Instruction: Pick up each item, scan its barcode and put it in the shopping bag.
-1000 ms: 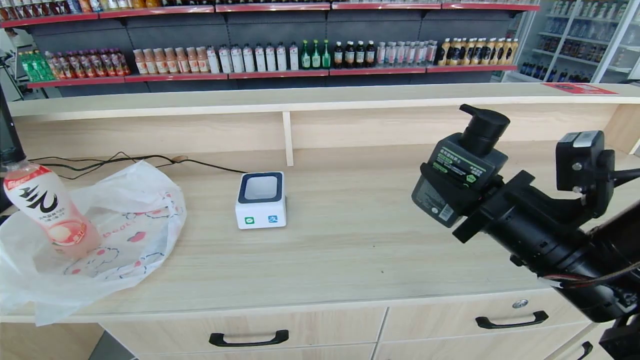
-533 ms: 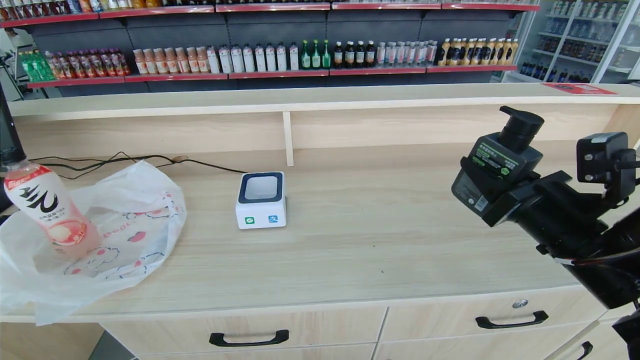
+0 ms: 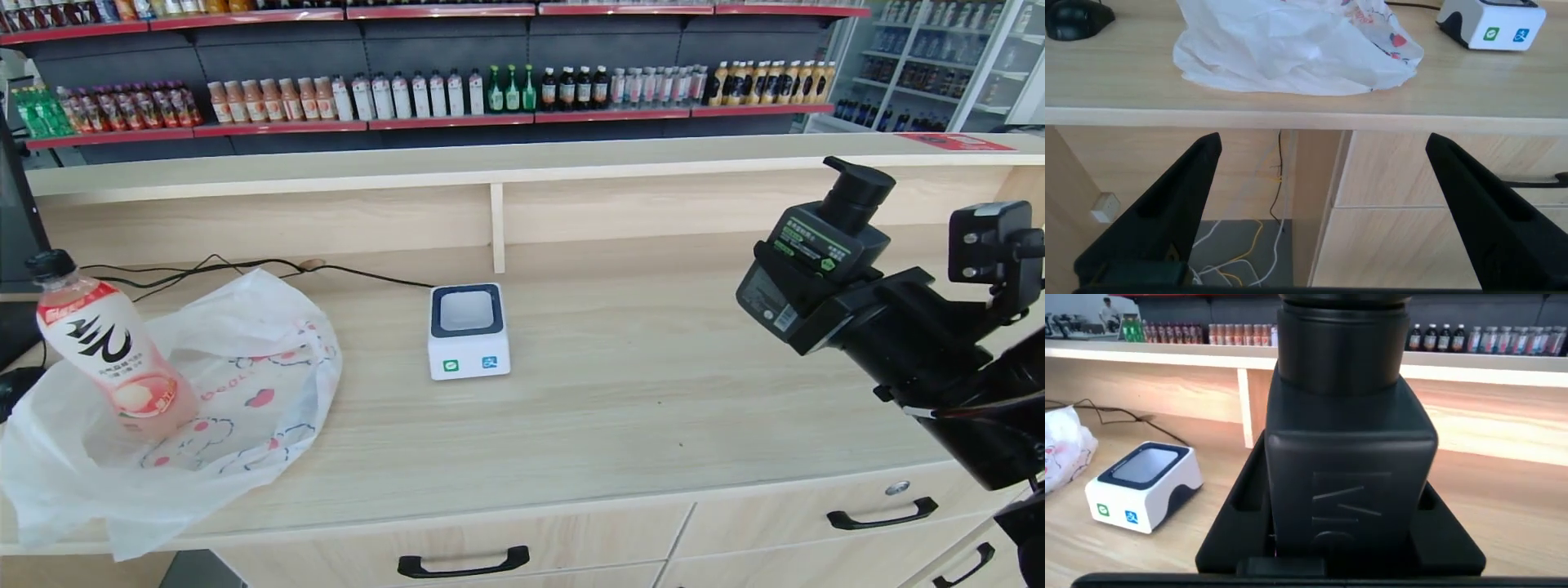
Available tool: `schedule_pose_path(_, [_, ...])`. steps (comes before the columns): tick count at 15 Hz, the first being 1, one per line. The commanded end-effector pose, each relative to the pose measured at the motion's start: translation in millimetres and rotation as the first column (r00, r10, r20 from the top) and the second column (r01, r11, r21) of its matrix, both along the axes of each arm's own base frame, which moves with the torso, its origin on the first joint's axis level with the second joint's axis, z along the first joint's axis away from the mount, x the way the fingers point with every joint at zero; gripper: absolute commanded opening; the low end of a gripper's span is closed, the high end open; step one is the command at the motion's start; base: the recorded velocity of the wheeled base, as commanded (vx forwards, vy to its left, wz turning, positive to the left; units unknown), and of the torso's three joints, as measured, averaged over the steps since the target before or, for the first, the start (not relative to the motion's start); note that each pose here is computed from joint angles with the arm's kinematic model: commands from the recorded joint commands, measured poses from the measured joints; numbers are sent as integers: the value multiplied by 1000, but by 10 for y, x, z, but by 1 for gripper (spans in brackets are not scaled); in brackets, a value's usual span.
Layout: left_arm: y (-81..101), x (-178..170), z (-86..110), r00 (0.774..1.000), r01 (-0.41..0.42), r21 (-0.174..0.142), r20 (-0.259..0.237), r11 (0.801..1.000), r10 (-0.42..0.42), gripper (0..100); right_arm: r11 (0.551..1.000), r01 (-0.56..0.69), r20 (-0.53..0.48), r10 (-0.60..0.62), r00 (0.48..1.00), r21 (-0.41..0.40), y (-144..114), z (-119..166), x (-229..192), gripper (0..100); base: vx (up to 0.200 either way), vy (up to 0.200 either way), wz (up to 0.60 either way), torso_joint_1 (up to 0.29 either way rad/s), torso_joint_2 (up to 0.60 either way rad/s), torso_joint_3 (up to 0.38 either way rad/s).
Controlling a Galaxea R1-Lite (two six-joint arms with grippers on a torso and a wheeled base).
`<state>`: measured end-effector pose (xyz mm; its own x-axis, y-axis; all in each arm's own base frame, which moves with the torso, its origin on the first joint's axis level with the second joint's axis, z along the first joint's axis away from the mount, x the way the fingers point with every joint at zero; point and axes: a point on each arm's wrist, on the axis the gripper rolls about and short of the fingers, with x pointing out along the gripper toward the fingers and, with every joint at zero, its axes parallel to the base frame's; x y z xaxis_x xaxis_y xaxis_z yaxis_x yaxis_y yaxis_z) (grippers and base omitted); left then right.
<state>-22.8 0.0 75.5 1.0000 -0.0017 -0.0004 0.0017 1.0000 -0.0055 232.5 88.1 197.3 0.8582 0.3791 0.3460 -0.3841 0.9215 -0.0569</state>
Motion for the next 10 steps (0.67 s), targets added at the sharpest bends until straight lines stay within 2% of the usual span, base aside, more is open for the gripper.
schedule_pose_path(1, [0,0,0,1000,0,-1,0,1000,0,100,1000,-5,-1,5,1000,0,28,-9,42,0,0,200,0,2,2,2])
schedule_pose_path(8, [0,0,1,1000,0,-4,2,1000,0,100,998,-54,-29,53,998,-13,155,-87,49,0,0,200,0,3,2,0])
schedule_pose_path(10, [0,0,1,1000,0,-4,2,1000,0,100,993,-111,3,111,994,-29,181,-34,75,0,0,200,0,5,0,5])
